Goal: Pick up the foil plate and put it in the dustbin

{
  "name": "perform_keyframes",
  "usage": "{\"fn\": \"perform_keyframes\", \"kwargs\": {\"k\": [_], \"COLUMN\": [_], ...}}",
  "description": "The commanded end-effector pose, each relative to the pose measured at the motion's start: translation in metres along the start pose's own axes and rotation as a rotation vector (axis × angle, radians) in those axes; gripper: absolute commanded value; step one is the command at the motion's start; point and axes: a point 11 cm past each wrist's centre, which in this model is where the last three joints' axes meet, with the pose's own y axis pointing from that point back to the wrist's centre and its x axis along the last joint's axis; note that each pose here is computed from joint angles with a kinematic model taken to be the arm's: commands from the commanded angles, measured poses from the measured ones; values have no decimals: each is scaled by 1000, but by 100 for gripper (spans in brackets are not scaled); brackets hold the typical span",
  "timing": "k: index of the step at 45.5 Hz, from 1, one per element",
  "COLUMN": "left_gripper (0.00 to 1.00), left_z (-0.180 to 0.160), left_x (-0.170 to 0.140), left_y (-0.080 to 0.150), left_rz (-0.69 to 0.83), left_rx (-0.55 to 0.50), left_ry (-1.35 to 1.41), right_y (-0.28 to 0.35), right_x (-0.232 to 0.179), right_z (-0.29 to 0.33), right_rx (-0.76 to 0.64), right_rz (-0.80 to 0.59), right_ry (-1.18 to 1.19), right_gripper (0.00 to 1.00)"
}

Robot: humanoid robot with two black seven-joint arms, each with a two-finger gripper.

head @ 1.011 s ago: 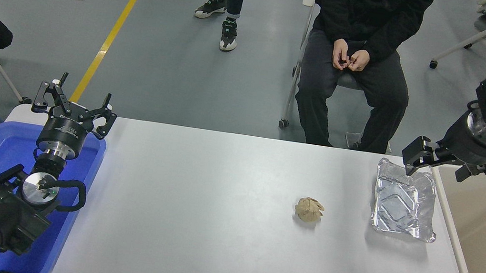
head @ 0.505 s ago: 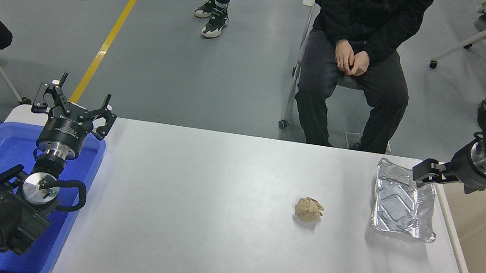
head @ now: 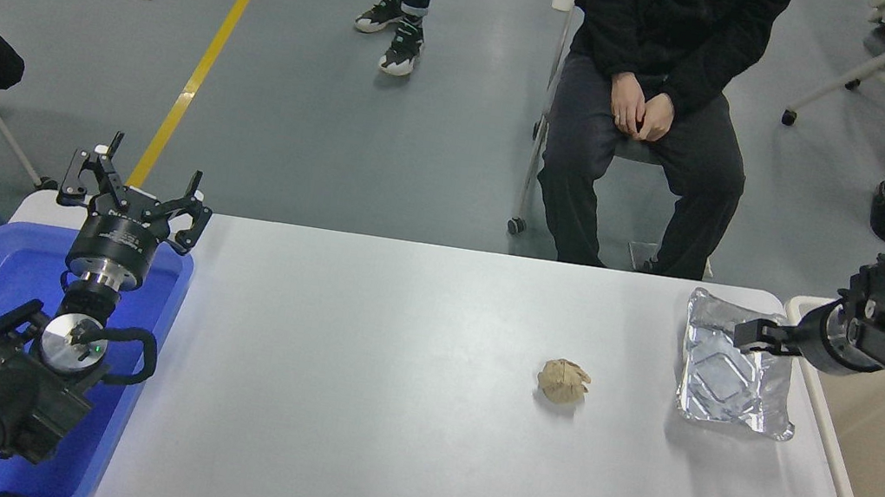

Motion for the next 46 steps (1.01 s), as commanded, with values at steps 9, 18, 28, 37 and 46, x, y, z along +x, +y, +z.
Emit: {"fn": "perform_keyframes", "kwargs": {"k": [9, 18, 28, 37, 46], "left_gripper": [99, 99, 99, 99, 99], "left_z": [0, 0, 0, 0, 0], "left_x": [0, 0, 0, 0, 0], "left_y": [0, 0, 0, 0, 0], "left_rz": [0, 0, 0, 0, 0], "left_rx": [0, 0, 0, 1, 1], "left_ry": [0, 0, 0, 0, -1], "right_y": [-32, -43, -59, -69, -74], "right_x": [-25, -37, -53, -73, -87], "right_z": [27, 28, 12, 19, 26], "right_rx": [-50, -36, -7, -30, -52], "right_rz": [54, 102, 198, 225, 271], "right_ry": [-75, -123, -151, -145, -139], "right_gripper": [100, 100, 100, 100, 100]}}
